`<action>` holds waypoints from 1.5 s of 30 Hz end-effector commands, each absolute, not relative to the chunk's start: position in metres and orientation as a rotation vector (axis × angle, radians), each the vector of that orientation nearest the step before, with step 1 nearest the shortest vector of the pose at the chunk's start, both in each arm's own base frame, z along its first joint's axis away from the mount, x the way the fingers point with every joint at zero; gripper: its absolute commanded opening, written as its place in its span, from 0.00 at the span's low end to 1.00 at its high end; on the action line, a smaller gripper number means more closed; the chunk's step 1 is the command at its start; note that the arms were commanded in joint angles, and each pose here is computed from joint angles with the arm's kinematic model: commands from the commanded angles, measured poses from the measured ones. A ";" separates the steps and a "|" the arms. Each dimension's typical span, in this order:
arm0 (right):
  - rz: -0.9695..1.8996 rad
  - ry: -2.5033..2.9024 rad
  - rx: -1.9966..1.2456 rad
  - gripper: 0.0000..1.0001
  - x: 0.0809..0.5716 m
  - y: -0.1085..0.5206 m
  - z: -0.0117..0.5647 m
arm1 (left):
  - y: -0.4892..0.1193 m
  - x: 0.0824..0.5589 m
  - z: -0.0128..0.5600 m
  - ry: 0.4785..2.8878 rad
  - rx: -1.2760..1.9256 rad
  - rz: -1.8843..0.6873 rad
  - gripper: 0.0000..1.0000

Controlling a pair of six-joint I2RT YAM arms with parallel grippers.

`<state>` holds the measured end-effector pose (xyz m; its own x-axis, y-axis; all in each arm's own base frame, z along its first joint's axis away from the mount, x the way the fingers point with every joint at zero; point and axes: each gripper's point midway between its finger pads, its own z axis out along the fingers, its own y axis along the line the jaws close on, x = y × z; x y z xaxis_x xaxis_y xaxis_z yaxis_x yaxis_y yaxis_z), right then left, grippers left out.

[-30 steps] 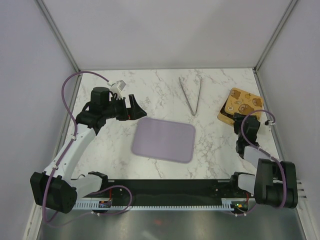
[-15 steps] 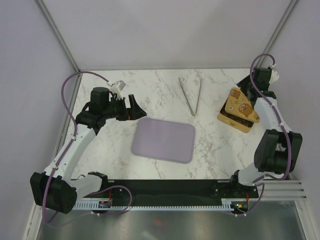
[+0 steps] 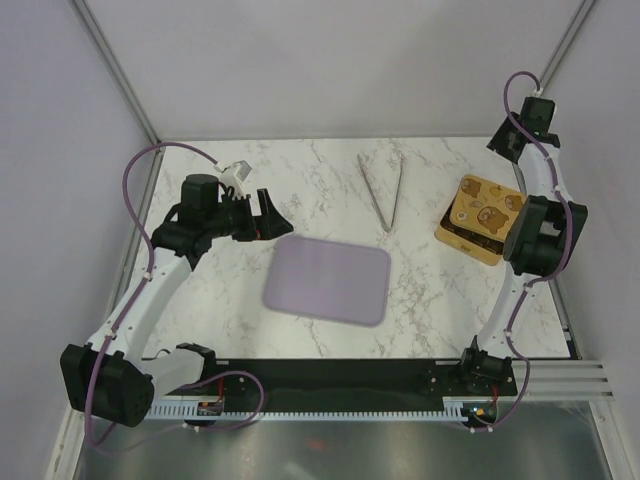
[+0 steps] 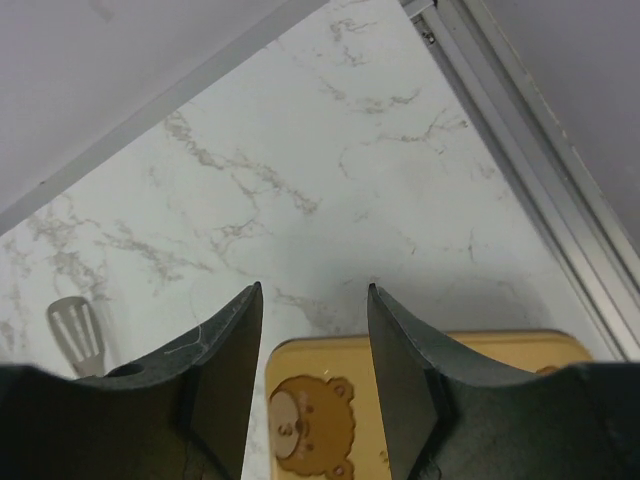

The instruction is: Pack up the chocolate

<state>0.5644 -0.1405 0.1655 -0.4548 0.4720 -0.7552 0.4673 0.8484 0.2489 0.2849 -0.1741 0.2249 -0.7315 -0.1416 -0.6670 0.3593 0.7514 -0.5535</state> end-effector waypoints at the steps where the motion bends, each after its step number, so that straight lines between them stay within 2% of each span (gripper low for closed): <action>1: -0.033 2.216 0.654 0.54 0.562 -0.164 0.147 | -0.172 0.288 0.233 2.175 0.207 -0.871 1.00; 7: -0.154 2.243 0.706 0.54 0.556 -0.202 0.131 | -0.171 0.291 0.235 2.170 0.205 -0.865 1.00; 17: -0.441 2.253 0.920 0.59 0.512 -0.247 0.110 | -0.173 0.288 0.240 2.156 0.215 -0.890 1.00; 33: -0.427 2.300 0.956 0.59 0.504 -0.240 0.087 | -0.174 0.285 0.245 2.146 0.225 -0.919 1.00; 45: -0.344 2.330 0.908 0.58 0.517 -0.214 0.066 | -0.173 0.286 0.245 2.145 0.215 -0.918 1.00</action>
